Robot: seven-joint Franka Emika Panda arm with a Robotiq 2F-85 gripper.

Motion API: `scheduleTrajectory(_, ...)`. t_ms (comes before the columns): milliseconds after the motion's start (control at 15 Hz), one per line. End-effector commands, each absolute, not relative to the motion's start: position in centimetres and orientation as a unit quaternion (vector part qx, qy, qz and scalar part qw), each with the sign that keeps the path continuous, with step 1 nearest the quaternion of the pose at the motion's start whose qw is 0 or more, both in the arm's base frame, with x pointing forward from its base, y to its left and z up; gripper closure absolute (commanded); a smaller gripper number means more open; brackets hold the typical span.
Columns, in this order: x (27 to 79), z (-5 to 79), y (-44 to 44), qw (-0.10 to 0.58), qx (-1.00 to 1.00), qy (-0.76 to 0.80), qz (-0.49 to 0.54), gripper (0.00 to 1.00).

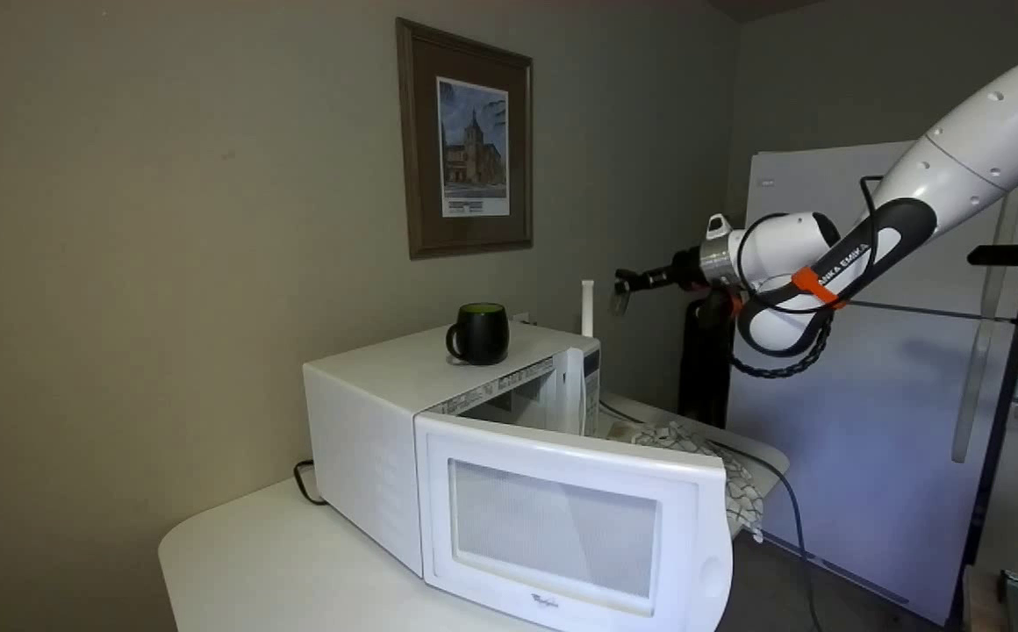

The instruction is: Remove the bottle from the microwave and put it on top o

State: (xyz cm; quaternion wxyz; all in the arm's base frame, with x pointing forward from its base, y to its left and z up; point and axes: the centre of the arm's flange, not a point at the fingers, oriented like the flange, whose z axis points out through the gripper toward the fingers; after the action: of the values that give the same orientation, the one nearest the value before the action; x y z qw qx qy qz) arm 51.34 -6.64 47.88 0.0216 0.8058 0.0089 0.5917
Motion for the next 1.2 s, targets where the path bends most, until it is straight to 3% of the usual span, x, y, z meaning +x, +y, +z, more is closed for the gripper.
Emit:
scheduleTrajectory(0,53.8,52.8,-11.2,-0.04,0.806,0.0,0.59,0.76)
scheduleTrajectory(467,57.3,52.1,-16.6,-0.035,0.822,-0.044,0.567,0.76)
scheduleTrajectory(533,54.6,49.1,-11.9,-0.03,0.816,-0.034,0.577,0.76)
scheduleTrajectory(600,54.8,49.0,-13.0,-0.026,0.816,-0.04,0.576,0.51)
scheduleTrajectory(800,54.9,48.9,-12.7,-0.026,0.817,-0.035,0.575,0.51)
scheduleTrajectory(867,55.2,48.6,-12.2,-0.025,0.819,-0.034,0.572,0.76)
scheduleTrajectory(1133,58.3,48.3,-12.8,-0.02,0.833,-0.03,0.552,0.76)
